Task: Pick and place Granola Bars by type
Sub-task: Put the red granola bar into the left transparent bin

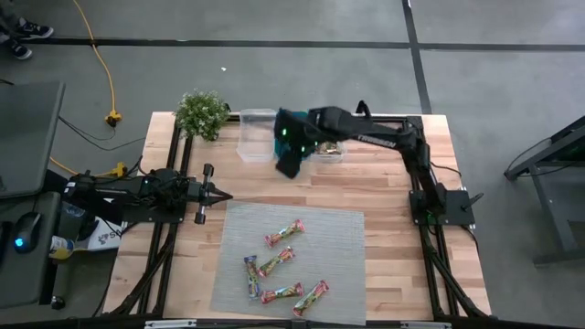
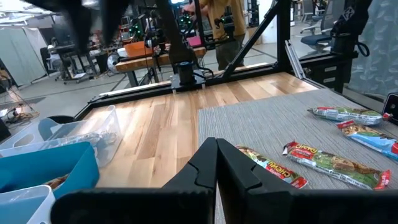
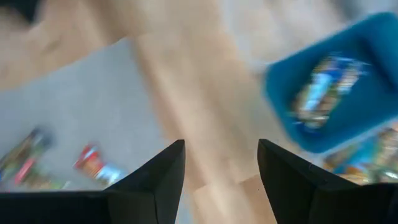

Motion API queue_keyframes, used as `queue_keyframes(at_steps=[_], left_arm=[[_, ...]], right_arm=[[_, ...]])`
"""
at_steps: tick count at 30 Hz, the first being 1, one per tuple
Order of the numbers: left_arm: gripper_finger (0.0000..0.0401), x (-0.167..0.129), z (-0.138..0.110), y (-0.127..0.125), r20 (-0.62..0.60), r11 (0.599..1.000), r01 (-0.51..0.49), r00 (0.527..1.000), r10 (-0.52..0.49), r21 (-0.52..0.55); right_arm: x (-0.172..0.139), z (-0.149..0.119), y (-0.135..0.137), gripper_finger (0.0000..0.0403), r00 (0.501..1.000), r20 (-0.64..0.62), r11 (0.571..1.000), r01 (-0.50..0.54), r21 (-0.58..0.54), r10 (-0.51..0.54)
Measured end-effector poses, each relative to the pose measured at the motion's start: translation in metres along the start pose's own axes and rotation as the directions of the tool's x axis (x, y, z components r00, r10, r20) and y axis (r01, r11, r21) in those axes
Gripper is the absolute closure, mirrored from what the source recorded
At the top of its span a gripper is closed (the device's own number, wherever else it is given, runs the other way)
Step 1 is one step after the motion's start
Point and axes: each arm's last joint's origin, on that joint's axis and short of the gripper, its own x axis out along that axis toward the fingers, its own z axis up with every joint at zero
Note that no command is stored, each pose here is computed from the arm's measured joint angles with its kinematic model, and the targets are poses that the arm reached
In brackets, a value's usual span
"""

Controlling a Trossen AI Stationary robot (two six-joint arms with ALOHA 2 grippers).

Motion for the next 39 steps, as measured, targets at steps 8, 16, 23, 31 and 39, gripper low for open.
queue_keyframes(at_steps=[8,16,23,31,39], left_arm=[[0.04,0.0,0.0,0.0,0.001,1.0,0.0,1.0,0.0,0.0],[0.04,0.0,0.0,0.0,0.0,1.0,0.0,1.0,0.0,0.0],[0.04,0.0,0.0,0.0,0.001,1.0,0.0,1.0,0.0,0.0],[0.04,0.0,0.0,0.0,0.0,1.0,0.0,1.0,0.0,0.0],[0.04,0.0,0.0,0.0,0.0,1.0,0.0,1.0,0.0,0.0]], right_arm=[[-0.006,-0.033,0.076,0.0218,0.988,-0.07,0.956,-0.149,-0.252,0.135],[-0.012,-0.059,0.148,0.0217,0.98,0.069,0.932,-0.157,-0.326,0.189],[0.019,-0.068,0.201,0.0217,0.93,0.174,0.938,-0.292,-0.186,0.324],[0.042,-0.1,0.252,0.0217,0.853,0.077,0.856,-0.51,-0.077,0.516],[0.066,-0.146,0.294,0.0217,0.868,0.055,0.817,-0.44,-0.373,0.493]])
